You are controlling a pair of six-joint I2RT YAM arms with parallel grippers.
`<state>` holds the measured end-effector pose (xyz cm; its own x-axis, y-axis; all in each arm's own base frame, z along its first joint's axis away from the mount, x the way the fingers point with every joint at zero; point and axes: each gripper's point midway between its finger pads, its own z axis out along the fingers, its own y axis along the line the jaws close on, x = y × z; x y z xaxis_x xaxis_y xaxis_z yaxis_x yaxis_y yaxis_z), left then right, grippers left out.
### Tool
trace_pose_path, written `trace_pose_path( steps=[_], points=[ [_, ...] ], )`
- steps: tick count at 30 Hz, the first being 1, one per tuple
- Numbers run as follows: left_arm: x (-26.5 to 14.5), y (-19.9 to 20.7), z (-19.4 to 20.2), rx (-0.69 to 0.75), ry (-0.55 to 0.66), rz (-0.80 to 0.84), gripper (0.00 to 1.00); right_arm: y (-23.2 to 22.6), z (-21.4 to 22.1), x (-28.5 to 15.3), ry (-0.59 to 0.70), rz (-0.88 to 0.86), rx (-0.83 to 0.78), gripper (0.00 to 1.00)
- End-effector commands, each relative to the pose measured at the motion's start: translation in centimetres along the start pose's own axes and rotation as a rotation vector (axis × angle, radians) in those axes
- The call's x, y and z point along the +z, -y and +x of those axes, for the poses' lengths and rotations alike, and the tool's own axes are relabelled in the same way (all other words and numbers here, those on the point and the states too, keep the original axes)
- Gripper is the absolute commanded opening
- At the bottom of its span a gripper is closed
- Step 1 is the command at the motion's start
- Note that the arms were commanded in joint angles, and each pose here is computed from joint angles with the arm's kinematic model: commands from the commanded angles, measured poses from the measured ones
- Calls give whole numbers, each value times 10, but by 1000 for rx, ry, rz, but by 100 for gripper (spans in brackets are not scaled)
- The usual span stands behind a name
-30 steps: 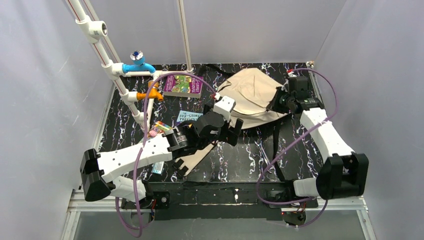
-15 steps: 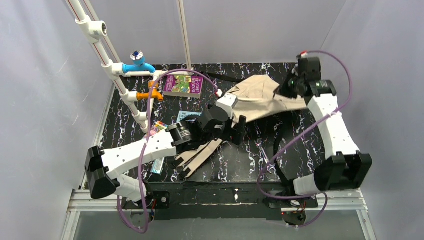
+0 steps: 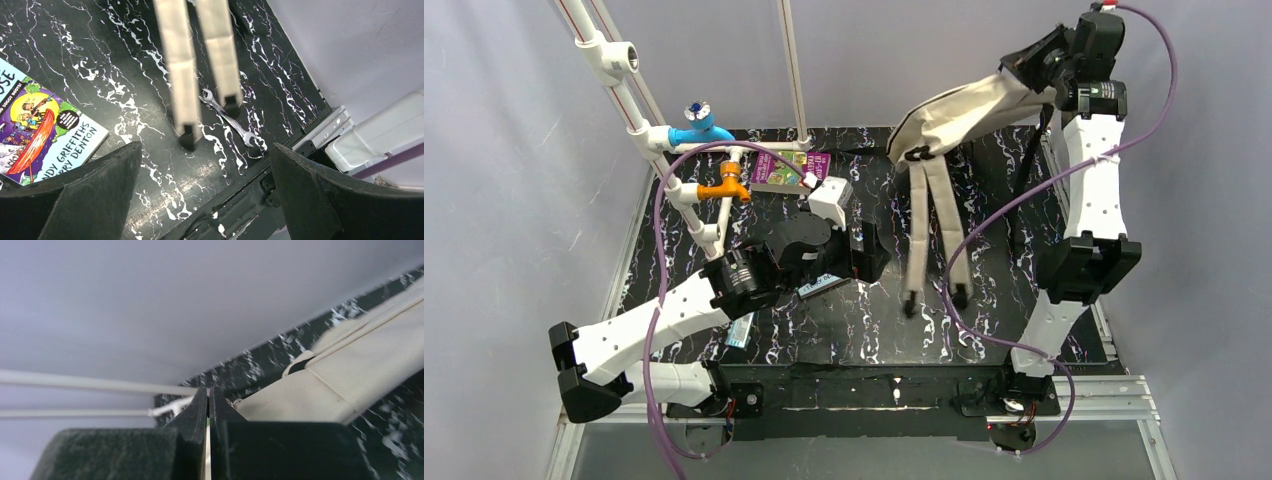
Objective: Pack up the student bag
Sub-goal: Unzip the student bag at the center of the board.
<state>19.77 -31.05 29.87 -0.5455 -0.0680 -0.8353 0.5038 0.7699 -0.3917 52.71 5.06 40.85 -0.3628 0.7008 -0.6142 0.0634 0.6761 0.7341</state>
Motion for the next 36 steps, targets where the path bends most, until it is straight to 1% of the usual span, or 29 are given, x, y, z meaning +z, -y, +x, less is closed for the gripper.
trace_pose_path(
  steps=[1,4,7,10,12,14,17,19,21,25,27,29,33,36],
  points=[
    [-6,-11,1,-7,4,-34,99,-109,-81,-39,234,-388,62,1],
    [-10,-12,1,-9,9,-33,99,-133,-99,-54,292,-506,62,1],
    [-13,-15,2,-11,13,-34,100,-139,-91,-61,273,-546,11,1],
    [-16,-22,5,-6,18,-54,99,-124,-53,-60,187,-571,-22,1],
    [-17,-27,8,-5,20,-65,99,-99,-12,-60,132,-557,-7,1],
    [-18,-31,12,-6,16,-67,99,-75,28,-72,90,-542,-8,1],
    [-19,-33,21,-3,-16,-62,99,-24,84,-99,60,-466,8,1],
    [-17,-32,29,7,-50,-43,99,7,108,-113,73,-388,0,1],
    [-10,-28,39,14,-90,-19,99,37,128,-114,41,-286,-27,1],
    [10,-10,51,25,-147,56,99,78,172,-114,-117,-165,-68,1],
    [22,1,49,30,-159,84,99,97,187,-118,-163,-105,-92,1],
    [34,10,48,46,-178,97,99,116,205,-124,-253,-34,-114,1],
    [58,11,49,70,-220,61,99,149,243,-144,-416,65,-165,1],
    [70,7,50,49,-229,55,99,169,271,-161,-492,92,-168,1]
  ],
)
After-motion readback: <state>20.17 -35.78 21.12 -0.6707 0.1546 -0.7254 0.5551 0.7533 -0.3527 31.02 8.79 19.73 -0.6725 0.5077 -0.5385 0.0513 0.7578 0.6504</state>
